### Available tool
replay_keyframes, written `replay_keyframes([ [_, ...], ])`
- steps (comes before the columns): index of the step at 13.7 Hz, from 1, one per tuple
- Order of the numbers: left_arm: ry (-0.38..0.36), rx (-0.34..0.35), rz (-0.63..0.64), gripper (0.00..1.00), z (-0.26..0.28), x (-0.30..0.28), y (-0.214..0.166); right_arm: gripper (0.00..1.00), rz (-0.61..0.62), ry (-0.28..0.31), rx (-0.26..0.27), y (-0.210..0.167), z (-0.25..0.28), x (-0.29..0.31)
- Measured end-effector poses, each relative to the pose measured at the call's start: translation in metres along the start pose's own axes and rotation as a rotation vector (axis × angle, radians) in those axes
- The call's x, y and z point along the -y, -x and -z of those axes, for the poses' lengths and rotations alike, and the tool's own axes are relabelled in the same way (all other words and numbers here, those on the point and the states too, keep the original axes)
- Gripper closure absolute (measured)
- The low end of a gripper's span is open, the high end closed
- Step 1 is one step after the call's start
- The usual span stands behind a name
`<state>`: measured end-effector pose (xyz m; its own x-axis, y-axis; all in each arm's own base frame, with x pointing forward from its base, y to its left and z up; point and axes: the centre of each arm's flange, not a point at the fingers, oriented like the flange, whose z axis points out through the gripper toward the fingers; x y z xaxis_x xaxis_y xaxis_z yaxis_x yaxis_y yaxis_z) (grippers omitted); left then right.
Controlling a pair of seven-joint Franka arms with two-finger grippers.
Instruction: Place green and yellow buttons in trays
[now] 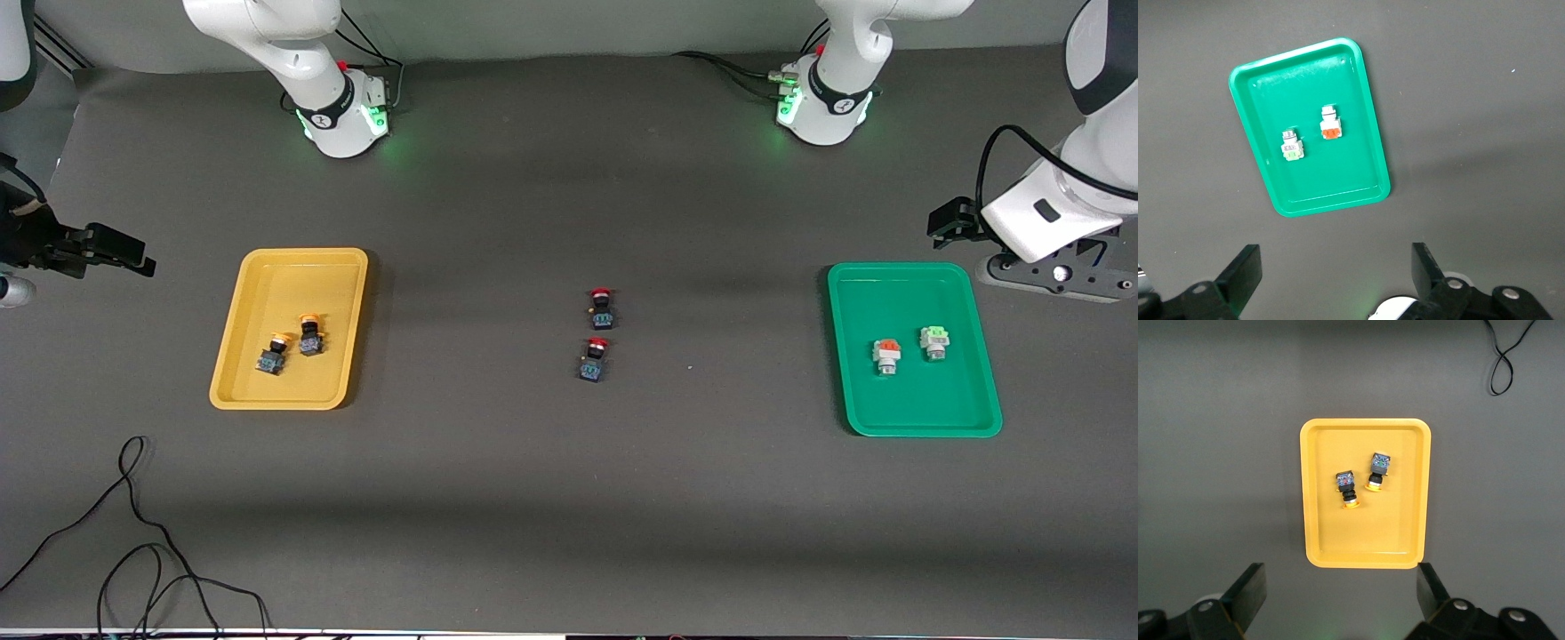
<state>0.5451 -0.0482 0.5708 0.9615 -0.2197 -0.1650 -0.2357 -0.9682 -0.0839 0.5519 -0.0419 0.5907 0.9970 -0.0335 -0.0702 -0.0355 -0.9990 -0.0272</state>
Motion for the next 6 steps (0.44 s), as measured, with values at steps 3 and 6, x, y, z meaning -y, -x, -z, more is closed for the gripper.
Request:
replay_keyframes([
  [3, 0.012, -0.007, 0.007, 0.00, 0.0000, 0.0028, -0.0003, 0.00, 0.000, 0.000, 0.000, 0.0000, 0.0000, 0.0002],
  [6, 0.039, -0.012, 0.017, 0.00, -0.0007, 0.0061, -0.0002, 0.00, 0.000, 0.000, 0.000, 0.0000, 0.0001, 0.0002],
])
